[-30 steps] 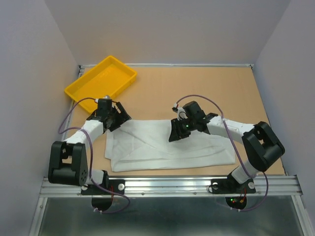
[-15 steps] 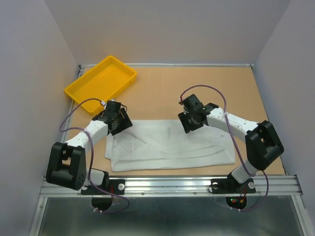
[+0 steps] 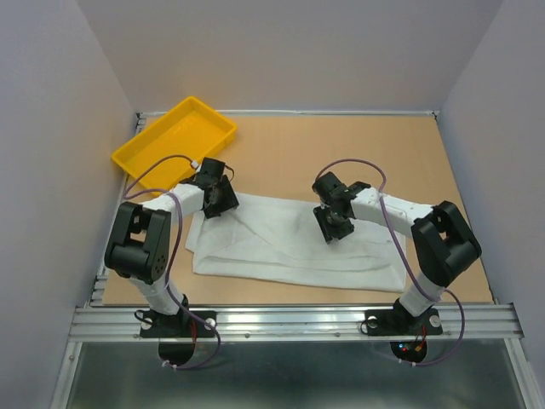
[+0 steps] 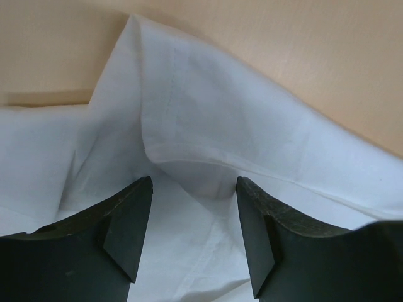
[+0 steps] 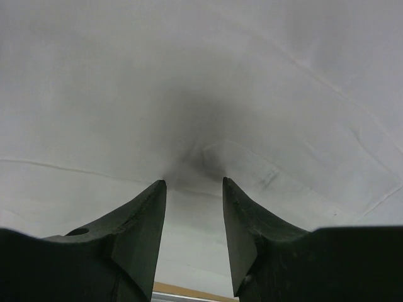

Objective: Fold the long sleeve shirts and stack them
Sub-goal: Fold the shirt

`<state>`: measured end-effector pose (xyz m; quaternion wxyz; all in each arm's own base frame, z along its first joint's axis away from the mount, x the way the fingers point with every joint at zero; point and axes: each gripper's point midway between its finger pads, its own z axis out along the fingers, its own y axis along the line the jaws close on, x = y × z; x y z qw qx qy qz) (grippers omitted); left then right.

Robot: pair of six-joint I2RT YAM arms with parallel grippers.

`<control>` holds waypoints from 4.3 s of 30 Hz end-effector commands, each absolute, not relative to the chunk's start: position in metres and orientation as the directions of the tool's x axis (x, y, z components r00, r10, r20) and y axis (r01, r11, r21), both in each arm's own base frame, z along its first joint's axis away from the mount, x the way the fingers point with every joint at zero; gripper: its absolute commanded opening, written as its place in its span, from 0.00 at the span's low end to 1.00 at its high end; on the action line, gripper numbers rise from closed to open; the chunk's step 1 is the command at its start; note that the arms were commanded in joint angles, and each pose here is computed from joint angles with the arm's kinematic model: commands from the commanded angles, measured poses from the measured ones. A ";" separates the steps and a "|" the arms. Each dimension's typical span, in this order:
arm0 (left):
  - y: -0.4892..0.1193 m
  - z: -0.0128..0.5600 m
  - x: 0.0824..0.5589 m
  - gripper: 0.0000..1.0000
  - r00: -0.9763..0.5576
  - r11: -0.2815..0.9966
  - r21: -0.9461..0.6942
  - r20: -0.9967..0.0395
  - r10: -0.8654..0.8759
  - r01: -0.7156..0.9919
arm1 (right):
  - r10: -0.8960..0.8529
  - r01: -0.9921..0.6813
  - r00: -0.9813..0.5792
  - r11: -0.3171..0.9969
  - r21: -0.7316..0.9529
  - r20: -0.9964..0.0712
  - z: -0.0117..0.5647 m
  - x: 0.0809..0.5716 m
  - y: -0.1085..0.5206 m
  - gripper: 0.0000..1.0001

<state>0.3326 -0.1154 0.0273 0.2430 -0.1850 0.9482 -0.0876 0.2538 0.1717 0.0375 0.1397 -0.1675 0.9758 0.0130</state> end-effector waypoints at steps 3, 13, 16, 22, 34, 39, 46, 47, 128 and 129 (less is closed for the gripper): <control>-0.136 0.025 0.381 0.67 -0.835 0.952 -0.209 -0.464 -0.297 -0.222 | -0.254 -0.259 -0.959 0.966 0.023 -0.129 0.019 0.217 0.165 0.46; -0.233 0.059 0.495 0.67 -0.768 0.972 -0.234 -0.626 -0.133 0.023 | -0.246 -0.250 -0.968 0.952 0.179 -0.044 0.025 0.189 0.191 0.45; -0.267 0.070 0.523 0.68 -0.732 0.963 -0.248 -0.675 -0.096 0.103 | -0.259 -0.266 -0.964 0.927 0.264 -0.064 0.033 0.191 0.210 0.45; -0.303 0.122 0.559 0.72 -0.612 0.939 -0.278 -0.785 -0.102 0.200 | -0.270 -0.315 -0.948 0.873 0.374 -0.167 0.065 0.206 0.237 0.45; -0.209 0.200 0.467 0.88 -0.581 0.961 -0.262 -0.771 -0.261 -0.084 | -0.228 -0.354 -0.854 0.914 0.200 -0.467 0.134 0.314 0.213 0.46; -0.182 0.139 0.408 0.82 -0.684 0.965 -0.220 -0.682 -0.258 -0.143 | -0.237 -0.340 -0.856 0.927 0.155 -0.460 0.120 0.336 0.201 0.44; -0.175 0.074 0.385 0.70 -0.769 0.972 -0.163 -0.595 -0.233 -0.169 | -0.239 -0.319 -0.885 0.936 0.146 -0.398 0.089 0.333 0.197 0.33; -0.175 0.069 0.386 0.67 -0.775 0.974 -0.152 -0.590 -0.227 -0.169 | -0.233 -0.308 -0.892 0.940 0.145 -0.388 0.086 0.331 0.195 0.33; -0.278 0.074 0.569 0.73 -0.652 0.978 -0.131 -0.758 0.005 0.160 | 0.271 0.051 -0.636 0.949 0.311 -0.722 0.056 0.601 0.100 0.21; -0.279 0.083 0.569 0.76 -0.646 0.977 -0.147 -0.764 -0.013 0.154 | 0.261 0.030 -0.611 0.951 0.307 -0.747 0.076 0.603 0.098 0.23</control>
